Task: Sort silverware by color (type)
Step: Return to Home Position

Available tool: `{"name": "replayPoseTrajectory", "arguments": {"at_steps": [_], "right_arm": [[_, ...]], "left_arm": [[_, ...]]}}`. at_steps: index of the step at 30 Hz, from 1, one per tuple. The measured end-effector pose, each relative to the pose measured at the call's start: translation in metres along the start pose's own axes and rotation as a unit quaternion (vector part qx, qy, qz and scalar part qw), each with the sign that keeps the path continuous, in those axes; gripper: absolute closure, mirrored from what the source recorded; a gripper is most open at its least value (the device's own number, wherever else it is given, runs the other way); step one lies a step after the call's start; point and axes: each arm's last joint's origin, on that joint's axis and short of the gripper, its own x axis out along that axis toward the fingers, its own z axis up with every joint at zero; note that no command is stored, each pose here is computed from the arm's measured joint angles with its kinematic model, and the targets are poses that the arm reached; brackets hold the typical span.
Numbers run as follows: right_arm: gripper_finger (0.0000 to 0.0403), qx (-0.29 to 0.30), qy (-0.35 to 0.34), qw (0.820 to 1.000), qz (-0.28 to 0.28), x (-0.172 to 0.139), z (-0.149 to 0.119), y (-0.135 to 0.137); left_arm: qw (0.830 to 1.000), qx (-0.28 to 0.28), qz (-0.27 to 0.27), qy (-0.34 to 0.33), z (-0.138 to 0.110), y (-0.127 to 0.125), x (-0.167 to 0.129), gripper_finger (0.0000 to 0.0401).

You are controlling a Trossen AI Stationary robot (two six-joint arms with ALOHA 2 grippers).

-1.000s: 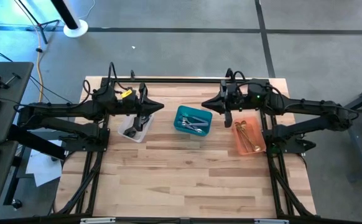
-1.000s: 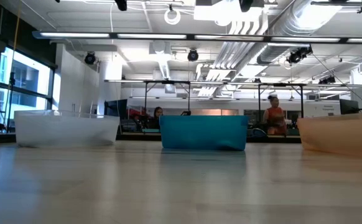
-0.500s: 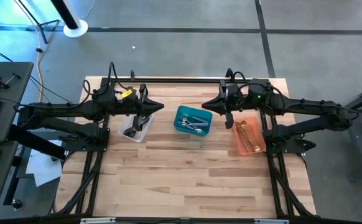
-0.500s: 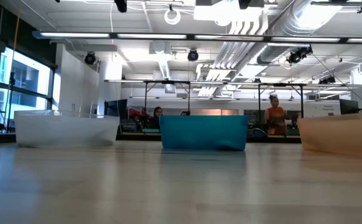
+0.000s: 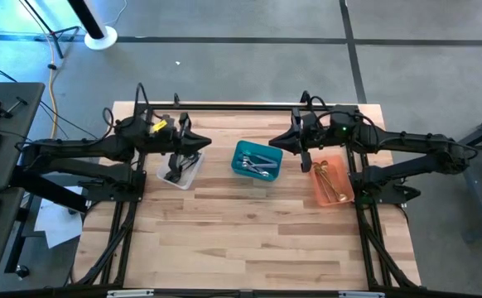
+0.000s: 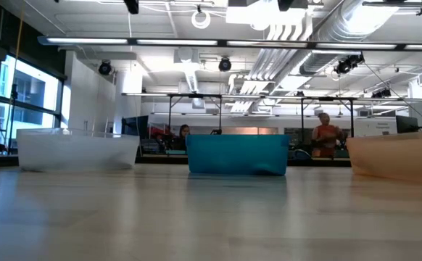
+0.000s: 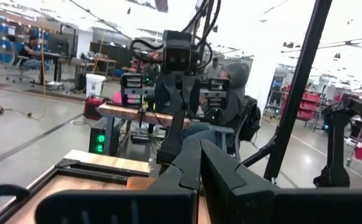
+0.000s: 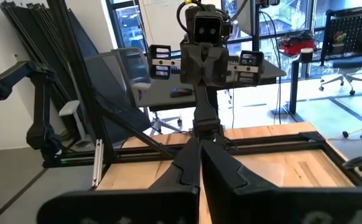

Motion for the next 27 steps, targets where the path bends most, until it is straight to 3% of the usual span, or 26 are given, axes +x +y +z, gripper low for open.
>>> {"name": "replayPoseTrajectory", "arguments": {"at_steps": [21,27], "right_arm": [[0.0403,0.029,0.008,1.000,0.000,0.000,-0.002,0.000],[0.0403,0.037,0.008,0.999,-0.001,0.000,-0.002,0.000]], "left_arm": [[0.999,-0.004,0.001,-0.049,-0.017,-0.003,-0.050,0.0401],[0.997,-0.018,0.030,-0.070,-0.033,0.000,-0.061,0.0401]]}}
